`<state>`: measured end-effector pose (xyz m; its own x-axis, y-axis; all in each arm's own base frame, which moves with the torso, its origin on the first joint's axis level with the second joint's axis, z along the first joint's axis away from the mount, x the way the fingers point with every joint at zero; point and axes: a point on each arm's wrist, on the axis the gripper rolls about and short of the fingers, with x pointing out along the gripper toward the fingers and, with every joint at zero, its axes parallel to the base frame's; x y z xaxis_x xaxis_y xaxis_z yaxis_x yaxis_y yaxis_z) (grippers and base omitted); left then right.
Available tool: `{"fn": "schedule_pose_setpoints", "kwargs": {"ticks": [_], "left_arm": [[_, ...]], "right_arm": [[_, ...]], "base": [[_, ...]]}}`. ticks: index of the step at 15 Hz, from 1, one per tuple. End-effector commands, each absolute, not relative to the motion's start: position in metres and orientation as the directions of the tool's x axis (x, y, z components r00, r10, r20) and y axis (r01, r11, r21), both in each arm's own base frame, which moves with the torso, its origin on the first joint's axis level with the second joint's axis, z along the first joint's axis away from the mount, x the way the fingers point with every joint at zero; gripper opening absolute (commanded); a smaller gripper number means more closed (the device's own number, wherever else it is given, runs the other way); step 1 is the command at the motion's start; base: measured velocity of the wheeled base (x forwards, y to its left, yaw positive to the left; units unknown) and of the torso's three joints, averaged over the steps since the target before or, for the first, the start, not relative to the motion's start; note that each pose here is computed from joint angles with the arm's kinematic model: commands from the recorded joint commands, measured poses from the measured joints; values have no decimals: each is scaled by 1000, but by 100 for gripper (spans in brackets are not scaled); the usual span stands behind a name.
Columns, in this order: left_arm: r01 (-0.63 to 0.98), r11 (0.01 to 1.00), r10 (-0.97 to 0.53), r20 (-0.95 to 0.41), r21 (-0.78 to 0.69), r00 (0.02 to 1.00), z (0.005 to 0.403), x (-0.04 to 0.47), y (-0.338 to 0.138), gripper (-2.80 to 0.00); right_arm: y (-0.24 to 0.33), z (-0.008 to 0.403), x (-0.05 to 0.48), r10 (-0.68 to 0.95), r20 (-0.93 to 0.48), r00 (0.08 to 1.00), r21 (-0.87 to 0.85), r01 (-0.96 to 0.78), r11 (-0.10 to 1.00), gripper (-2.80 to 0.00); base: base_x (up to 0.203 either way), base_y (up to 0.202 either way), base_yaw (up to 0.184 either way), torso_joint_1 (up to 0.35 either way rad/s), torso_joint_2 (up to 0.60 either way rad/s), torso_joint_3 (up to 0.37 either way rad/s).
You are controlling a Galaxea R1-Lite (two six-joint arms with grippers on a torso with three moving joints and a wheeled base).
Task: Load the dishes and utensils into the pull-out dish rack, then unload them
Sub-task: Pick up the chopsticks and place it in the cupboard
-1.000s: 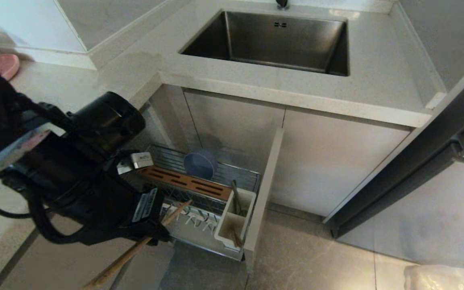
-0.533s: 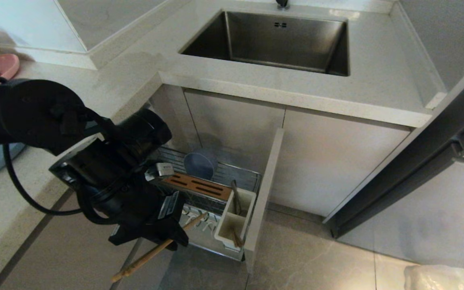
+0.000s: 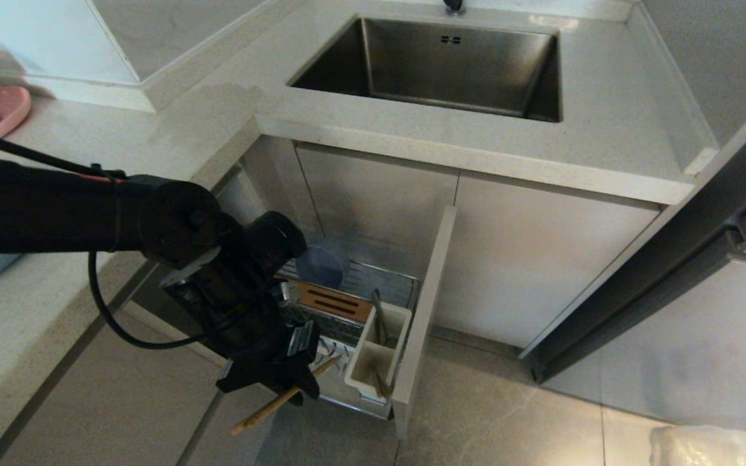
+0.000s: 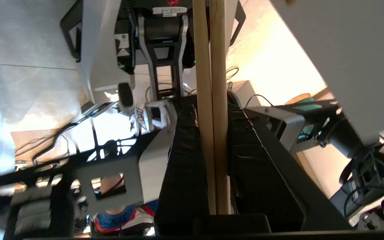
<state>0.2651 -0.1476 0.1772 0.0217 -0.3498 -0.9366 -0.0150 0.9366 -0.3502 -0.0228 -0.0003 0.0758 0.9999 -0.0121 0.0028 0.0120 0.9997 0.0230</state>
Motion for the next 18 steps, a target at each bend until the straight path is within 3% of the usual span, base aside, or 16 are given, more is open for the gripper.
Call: {"fn": "schedule_pose_setpoints", "kwargs": {"ticks": [1, 12, 18], "left_arm": [[-29, 941, -338, -941, -337, -18, 164, 270, -151, -280], [31, 938, -344, -938, -346, -44, 149, 275, -178, -280], [36, 930, -366, -931, -365, 9, 127, 297, -188, -280]], "right_arm": [[0, 76, -23, -12, 2, 1000, 23, 12, 1000, -280], [0, 76, -23, -12, 2, 1000, 23, 12, 1000, -280], [0, 76, -23, -12, 3, 1000, 23, 12, 1000, -280]], "base": [[0, 0, 0, 0, 0, 0], [0, 0, 0, 0, 0, 0], [0, 0, 0, 0, 0, 0]]}}
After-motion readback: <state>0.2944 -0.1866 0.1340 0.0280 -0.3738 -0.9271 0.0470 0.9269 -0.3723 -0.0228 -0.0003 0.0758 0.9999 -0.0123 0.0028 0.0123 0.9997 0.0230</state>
